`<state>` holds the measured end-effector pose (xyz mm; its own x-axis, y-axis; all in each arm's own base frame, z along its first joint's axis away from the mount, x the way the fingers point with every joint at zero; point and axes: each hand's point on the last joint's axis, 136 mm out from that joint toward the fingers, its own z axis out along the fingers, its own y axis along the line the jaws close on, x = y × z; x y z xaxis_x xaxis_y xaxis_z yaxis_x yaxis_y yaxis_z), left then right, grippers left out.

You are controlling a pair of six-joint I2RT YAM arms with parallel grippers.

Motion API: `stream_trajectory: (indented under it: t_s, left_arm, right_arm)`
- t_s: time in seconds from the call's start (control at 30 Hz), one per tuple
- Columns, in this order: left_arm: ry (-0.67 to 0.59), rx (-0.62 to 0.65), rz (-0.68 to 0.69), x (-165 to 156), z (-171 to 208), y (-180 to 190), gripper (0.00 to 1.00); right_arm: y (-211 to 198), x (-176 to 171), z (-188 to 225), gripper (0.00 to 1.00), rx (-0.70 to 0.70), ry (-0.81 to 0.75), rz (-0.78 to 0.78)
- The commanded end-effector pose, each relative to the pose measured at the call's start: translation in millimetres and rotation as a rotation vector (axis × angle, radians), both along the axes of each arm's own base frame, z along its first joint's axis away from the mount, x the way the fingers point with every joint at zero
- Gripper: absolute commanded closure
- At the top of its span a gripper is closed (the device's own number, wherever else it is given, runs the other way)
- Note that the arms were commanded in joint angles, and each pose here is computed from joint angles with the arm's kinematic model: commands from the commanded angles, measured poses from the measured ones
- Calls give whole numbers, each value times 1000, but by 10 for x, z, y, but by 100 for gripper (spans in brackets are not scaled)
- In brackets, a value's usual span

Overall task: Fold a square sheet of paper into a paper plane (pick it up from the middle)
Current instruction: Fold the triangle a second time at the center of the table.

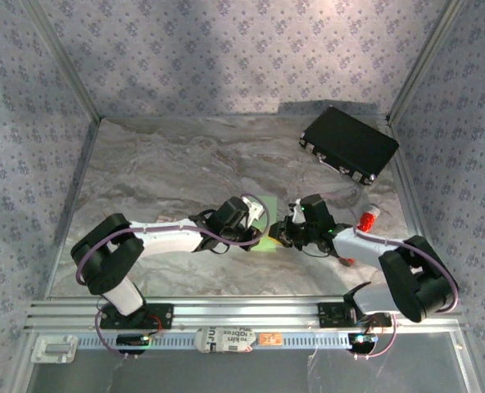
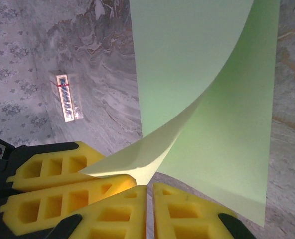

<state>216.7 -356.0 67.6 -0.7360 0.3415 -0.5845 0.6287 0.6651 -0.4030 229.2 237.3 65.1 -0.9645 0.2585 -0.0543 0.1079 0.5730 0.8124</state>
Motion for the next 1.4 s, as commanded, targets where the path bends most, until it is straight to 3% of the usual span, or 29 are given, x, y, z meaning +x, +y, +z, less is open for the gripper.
stream_trajectory:
  t_s: [0.0,0.8,1.37]
  left_arm:
    - [16,-53,1,18,67,-39,91]
    - [36,-161,30,103,177,-19,82]
    - [58,-159,5,161,141,-100,80]
  right_arm:
    - [72,149,95,88,18,-35,-26]
    - [93,216,2,89,9,-20,-44]
    - [109,212,2,89,14,-16,-35]
